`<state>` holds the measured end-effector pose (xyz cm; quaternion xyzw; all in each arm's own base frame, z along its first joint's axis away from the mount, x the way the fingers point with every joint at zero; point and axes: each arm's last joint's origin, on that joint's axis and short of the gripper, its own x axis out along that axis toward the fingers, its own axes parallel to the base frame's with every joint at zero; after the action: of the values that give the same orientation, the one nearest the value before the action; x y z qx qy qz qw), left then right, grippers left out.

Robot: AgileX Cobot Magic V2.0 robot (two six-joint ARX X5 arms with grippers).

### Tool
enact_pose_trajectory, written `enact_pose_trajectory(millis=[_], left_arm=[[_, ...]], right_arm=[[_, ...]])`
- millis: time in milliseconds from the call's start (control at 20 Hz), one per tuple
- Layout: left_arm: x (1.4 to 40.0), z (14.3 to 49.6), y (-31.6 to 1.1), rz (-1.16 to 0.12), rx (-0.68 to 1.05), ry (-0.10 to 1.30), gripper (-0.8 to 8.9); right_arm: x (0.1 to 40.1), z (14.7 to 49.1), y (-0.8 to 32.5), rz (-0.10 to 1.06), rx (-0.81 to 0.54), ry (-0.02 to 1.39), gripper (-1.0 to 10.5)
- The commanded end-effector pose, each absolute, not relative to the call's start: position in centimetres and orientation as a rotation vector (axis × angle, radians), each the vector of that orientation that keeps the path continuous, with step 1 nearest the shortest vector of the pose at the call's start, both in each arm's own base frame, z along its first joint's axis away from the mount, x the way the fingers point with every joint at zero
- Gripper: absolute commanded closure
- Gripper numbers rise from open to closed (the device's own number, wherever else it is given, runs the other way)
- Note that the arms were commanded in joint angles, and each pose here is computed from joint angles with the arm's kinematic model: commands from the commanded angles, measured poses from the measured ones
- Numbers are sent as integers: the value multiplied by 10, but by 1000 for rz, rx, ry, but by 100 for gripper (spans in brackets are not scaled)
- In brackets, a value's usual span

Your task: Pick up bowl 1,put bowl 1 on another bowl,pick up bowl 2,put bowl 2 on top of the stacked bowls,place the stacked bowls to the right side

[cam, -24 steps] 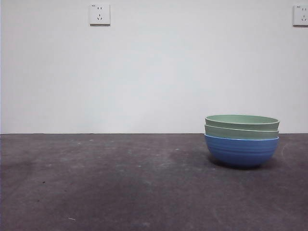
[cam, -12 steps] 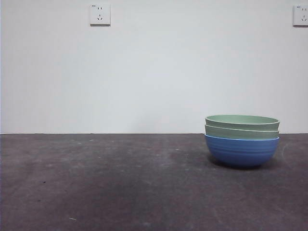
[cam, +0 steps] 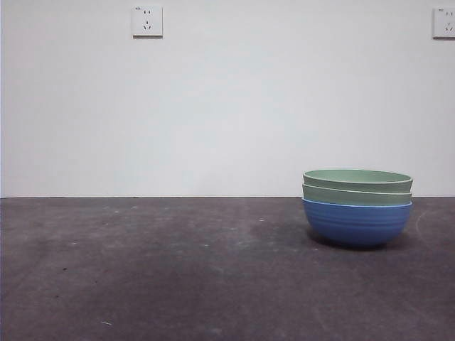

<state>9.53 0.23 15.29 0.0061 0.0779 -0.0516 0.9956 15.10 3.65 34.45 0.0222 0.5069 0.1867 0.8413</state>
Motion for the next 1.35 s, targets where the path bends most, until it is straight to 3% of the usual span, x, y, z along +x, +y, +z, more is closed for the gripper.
enact_pose_trajectory(millis=[50, 700, 800, 1050, 1350], left_arm=[[96, 148, 2, -106, 3, 168, 817], [96, 148, 2, -106, 3, 168, 817], [96, 148, 2, -106, 3, 168, 817], [96, 148, 2, -106, 3, 168, 817], [96, 148, 2, -106, 3, 168, 817]], right_arm=[[151, 345, 37, 399, 43, 1068, 944], [152, 345, 37, 408, 26, 1062, 944], [153, 351, 34, 411, 1, 957, 944], [131, 364, 22, 355, 78, 520, 944], [104, 274, 12, 243, 105, 321, 944]])
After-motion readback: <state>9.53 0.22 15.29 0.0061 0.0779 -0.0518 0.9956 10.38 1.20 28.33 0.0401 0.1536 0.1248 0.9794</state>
